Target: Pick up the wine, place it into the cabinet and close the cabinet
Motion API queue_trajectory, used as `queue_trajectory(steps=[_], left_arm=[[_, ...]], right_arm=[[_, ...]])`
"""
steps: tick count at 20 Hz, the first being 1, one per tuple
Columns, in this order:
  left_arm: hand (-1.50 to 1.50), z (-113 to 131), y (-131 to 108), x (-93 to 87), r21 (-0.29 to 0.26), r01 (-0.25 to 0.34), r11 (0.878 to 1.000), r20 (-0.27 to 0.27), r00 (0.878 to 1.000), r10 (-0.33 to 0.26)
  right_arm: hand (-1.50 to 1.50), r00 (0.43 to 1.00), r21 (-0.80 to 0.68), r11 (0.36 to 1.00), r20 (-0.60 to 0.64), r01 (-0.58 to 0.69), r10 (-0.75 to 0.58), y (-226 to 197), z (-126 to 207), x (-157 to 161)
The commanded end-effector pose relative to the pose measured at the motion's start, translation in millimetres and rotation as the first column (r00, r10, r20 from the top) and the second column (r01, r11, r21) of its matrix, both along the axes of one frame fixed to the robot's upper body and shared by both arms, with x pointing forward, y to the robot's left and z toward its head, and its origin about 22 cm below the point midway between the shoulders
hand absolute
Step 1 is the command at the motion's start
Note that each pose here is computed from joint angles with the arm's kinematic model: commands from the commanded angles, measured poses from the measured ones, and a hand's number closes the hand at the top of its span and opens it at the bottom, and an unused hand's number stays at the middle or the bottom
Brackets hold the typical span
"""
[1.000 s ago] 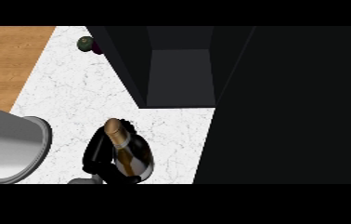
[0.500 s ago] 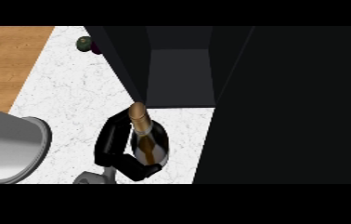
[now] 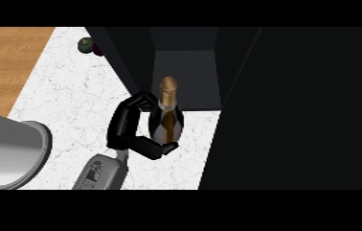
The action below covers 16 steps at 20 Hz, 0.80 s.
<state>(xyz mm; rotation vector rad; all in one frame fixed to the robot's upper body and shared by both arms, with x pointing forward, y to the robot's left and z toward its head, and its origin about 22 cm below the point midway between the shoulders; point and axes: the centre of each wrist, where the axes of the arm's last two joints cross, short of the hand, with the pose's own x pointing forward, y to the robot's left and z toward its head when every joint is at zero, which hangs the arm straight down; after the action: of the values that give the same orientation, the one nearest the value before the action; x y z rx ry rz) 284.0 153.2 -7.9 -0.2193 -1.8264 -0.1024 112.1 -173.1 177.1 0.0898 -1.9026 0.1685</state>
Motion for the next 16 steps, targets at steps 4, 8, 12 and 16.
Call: queue_trajectory(steps=[4,8,12,16], left_arm=[[1.50,26,-13,38.7,0.052,0.000,0.999,0.000,1.000,0.000],[1.50,8,-16,50.3,0.054,0.000,0.999,-0.029,1.000,0.002],[1.50,-10,-20,51.6,0.088,-0.012,0.996,-0.036,0.999,0.015],[1.50,17,-34,80.0,0.041,0.003,0.999,-0.038,0.999,-0.001]], right_arm=[[-1.50,0.999,0.098,0.994,0.033,-0.040,0.037,-13,31,-41],[-1.50,0.998,0.085,0.995,0.041,-0.056,0.053,-13,26,-38],[-1.50,0.996,0.086,0.993,0.037,-0.081,0.078,-16,26,-44],[-1.50,0.998,0.092,0.995,0.048,-0.049,0.045,-14,25,-42]])
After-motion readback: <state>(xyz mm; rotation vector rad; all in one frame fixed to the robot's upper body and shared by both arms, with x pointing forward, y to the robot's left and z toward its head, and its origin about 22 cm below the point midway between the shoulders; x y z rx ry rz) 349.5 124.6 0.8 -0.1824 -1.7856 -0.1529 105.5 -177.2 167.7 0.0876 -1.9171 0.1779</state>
